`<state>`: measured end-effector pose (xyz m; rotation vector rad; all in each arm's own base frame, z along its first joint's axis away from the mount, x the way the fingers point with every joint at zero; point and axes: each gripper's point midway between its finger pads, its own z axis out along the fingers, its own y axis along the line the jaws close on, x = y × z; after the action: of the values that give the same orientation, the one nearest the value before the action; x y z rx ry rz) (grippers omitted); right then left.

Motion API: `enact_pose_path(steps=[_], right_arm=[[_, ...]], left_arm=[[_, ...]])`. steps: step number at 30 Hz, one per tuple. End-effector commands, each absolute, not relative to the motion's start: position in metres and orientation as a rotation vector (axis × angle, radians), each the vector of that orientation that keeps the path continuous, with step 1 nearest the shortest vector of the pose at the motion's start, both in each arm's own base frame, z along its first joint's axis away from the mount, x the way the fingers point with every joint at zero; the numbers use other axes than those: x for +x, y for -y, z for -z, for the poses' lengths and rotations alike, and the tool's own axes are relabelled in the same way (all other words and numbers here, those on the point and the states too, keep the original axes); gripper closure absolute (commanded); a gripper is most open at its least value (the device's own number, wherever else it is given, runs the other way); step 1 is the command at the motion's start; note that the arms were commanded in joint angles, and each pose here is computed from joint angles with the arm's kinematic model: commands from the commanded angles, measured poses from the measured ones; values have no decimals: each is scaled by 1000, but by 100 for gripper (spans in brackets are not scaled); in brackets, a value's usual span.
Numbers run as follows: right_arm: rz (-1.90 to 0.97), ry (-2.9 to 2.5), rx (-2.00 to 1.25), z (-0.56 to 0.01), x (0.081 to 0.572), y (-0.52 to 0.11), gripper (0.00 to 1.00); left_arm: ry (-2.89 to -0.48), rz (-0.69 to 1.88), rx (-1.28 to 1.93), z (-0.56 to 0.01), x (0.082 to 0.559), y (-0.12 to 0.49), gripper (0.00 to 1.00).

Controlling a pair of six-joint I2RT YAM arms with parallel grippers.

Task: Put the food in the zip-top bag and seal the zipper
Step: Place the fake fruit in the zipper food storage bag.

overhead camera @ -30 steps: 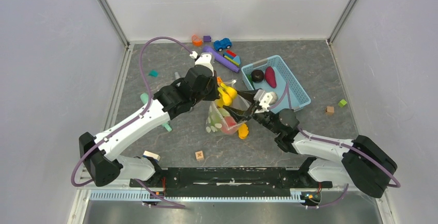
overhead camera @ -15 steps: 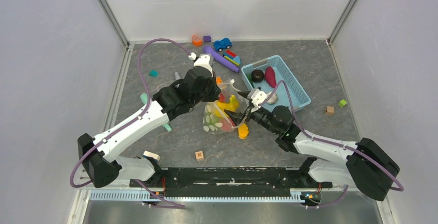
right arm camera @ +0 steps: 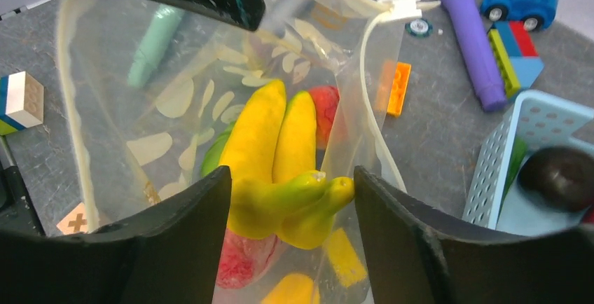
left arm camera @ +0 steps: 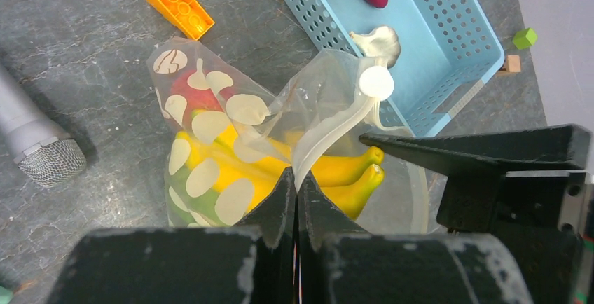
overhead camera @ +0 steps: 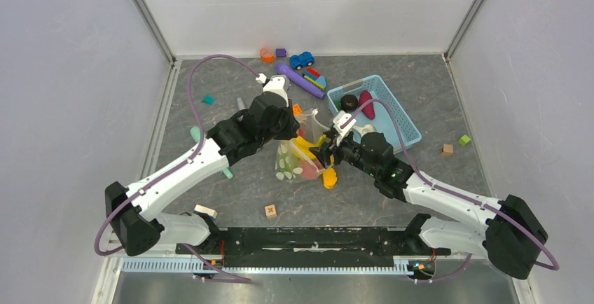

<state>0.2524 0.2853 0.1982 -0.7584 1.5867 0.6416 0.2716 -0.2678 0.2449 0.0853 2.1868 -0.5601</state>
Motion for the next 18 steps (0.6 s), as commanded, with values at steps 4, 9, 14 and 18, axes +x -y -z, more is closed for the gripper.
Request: enact_pose_path(steps=[4, 9, 14, 18], right_arm=[[-637, -1658, -728, -201, 254, -285, 57], [-658, -1614, -670, -208, 258, -287, 95], [-645, -1532, -587, -231, 267, -287, 100], [-588, -1499, -485, -241, 274, -284, 100]], left_arm=[[-2105, 652, 79, -269, 269, 272, 98], [-2106, 670, 86, -268, 265, 272, 98], [-2117, 684, 88, -265, 264, 275, 98], [-2119, 705, 77, -264, 263, 277, 98]])
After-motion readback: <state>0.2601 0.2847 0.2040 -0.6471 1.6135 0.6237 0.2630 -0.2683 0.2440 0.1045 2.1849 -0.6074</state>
